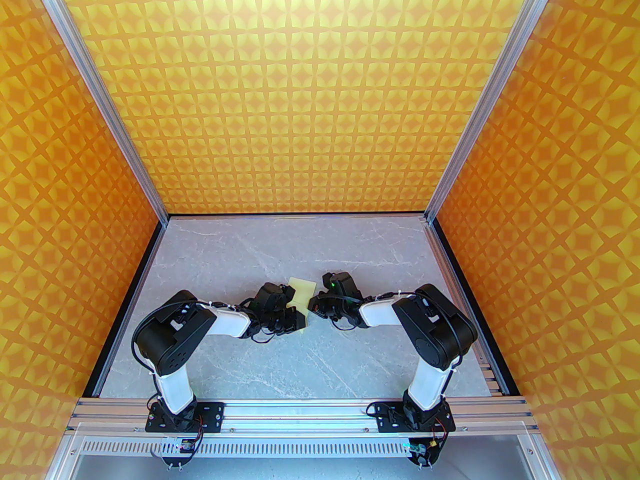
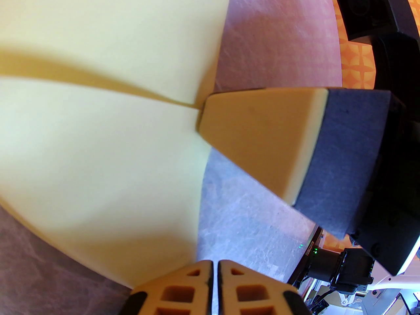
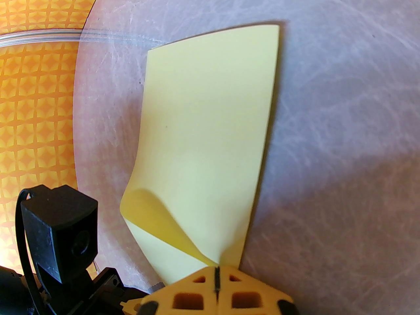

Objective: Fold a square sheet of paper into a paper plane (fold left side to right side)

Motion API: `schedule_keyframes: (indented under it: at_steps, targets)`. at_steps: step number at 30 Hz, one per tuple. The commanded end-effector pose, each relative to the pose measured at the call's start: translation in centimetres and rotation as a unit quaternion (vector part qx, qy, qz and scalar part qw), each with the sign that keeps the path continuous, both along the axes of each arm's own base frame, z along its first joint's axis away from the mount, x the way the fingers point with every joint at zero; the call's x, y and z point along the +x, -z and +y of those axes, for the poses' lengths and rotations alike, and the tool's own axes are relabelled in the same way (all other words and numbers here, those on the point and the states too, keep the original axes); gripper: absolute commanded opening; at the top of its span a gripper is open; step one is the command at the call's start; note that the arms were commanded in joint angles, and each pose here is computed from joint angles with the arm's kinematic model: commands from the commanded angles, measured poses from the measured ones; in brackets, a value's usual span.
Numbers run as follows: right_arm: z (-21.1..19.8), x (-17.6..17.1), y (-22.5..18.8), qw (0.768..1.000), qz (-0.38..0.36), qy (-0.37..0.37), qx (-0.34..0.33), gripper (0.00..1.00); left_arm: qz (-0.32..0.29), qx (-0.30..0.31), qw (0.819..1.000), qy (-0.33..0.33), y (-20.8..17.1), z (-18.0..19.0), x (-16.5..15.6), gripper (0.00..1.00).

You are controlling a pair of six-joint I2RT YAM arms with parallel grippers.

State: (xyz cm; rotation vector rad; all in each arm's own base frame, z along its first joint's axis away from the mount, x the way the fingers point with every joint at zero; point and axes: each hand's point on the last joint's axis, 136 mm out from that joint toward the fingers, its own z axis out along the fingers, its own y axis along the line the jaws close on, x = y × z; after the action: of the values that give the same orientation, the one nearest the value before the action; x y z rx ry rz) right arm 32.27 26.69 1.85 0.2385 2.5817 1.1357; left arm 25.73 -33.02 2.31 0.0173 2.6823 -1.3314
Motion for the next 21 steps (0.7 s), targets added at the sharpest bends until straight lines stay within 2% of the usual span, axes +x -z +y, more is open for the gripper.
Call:
schedule_keyframes:
  at_steps: [1,10,21]
  targets:
    - [-0.3,0.6,0.4,1.0,-0.003,0.004,-0.009,0.0,0.01,0.006,1.0,0.013,0.8,-0.2,-0.6,0.1]
    - [-0.4,0.5,0.6,1.0,-0.002,0.005,-0.013,0.0,-0.005,0.003,1.0,0.025,-0.9,0.0,-1.2,0.1]
    - [-0.4,0.6,0.6,1.0,-0.001,0.005,-0.012,0.0,0.024,0.03,0.999,0.033,0.9,0.7,-2.5,0.1]
